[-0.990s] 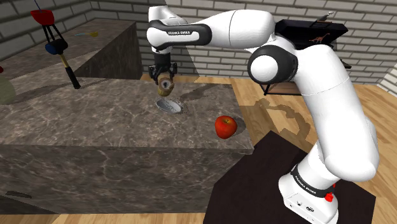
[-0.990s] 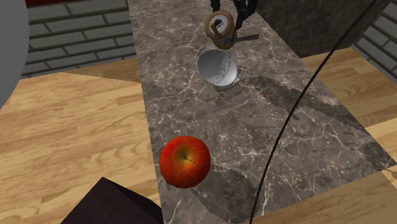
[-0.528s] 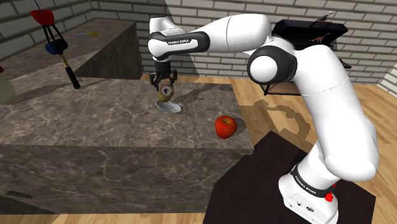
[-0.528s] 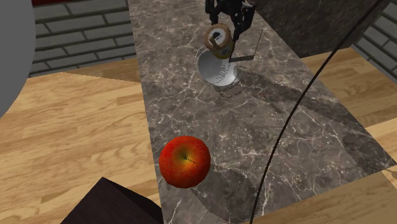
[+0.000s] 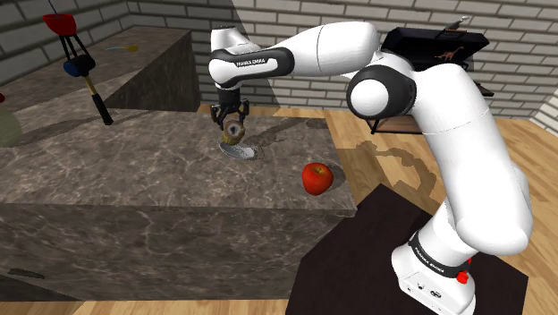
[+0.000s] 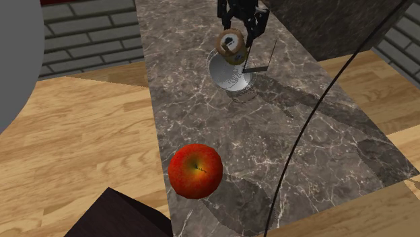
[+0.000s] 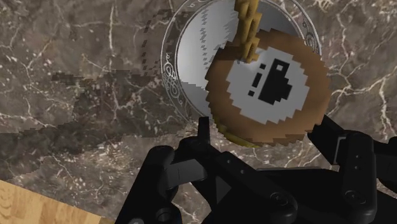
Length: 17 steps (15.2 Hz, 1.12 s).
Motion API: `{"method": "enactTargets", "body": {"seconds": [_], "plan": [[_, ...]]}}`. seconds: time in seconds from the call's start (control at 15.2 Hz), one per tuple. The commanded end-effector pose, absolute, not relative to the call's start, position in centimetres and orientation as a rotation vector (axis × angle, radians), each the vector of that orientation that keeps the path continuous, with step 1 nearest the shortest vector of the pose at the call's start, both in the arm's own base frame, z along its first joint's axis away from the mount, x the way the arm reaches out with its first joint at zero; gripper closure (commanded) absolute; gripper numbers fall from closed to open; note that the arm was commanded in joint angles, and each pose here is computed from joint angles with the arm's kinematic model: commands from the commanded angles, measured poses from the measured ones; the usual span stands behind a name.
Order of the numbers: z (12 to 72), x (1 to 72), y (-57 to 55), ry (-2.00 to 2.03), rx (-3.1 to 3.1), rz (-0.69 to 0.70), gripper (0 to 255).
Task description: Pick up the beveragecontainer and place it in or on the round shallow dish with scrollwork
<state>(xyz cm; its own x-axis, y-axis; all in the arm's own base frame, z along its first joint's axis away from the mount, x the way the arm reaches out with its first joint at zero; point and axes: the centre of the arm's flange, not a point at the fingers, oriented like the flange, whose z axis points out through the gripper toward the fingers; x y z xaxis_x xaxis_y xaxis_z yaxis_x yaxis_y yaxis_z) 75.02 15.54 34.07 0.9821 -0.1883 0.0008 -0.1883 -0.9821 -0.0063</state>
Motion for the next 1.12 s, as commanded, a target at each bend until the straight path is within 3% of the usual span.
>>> {"method": "enactTargets", "body": {"seconds": [0.0, 0.07, 0.4, 0.66, 1.06], "plan": [[34.1, 75.0, 15.5, 0.297, -3.121, -0.003, 255], [34.1, 75.0, 15.5, 0.297, -3.121, -0.003, 0], [34.1, 75.0, 15.5, 0.297, -3.121, -0.003, 0], [39.1, 75.0, 15.5, 0.297, -3.121, -0.003, 0], [39.1, 75.0, 15.5, 0.297, -3.121, -0.003, 0]]}}
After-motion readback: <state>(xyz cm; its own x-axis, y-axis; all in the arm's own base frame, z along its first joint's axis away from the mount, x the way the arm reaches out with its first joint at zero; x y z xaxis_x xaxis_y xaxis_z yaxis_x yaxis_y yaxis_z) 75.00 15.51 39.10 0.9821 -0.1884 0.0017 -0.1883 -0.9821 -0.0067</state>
